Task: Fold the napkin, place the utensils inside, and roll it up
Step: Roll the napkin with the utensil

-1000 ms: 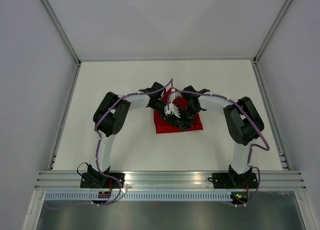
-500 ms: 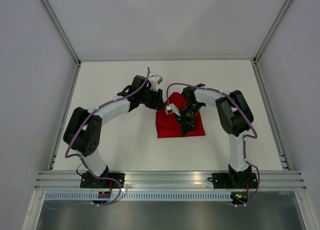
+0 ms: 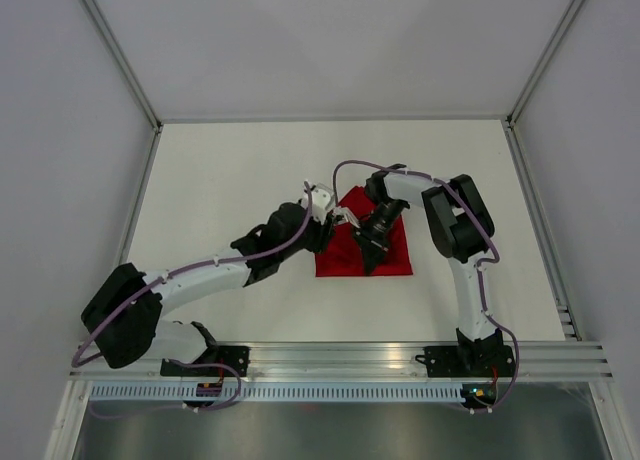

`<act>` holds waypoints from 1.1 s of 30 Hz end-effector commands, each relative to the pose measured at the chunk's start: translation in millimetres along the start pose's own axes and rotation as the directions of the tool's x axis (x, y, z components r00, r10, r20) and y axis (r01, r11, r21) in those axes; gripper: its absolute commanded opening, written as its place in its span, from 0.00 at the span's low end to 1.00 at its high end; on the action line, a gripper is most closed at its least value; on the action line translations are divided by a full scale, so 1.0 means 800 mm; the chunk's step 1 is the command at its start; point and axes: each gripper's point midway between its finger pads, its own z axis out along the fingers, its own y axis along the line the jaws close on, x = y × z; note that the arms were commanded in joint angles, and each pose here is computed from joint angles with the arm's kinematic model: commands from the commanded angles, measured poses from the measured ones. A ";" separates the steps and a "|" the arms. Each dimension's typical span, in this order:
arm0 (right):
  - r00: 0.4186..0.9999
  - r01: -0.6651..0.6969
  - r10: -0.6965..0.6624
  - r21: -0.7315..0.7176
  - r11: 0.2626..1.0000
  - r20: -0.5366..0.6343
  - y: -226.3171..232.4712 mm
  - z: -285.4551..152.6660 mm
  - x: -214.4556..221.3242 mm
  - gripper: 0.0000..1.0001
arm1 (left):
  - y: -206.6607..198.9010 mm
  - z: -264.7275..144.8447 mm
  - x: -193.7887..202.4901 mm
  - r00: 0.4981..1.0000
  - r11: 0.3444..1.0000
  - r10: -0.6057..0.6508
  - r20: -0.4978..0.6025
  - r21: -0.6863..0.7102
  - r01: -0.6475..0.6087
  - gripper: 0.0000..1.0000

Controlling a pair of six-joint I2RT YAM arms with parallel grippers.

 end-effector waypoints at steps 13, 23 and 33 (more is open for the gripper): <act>0.996 0.008 -0.001 0.077 0.997 -0.090 -0.063 0.011 0.037 0.16 | -0.126 0.023 0.066 0.812 0.812 0.582 -0.042 0.084 -0.578 0.55; 0.996 0.001 0.005 0.065 0.998 -0.094 -0.063 0.012 0.040 0.16 | -0.157 0.050 0.109 0.733 0.731 0.678 -0.065 0.172 -0.661 0.56; 0.994 -0.005 0.010 0.052 0.999 -0.106 -0.063 0.013 0.044 0.16 | -0.158 0.069 0.147 0.708 0.710 0.699 -0.097 0.208 -0.672 0.56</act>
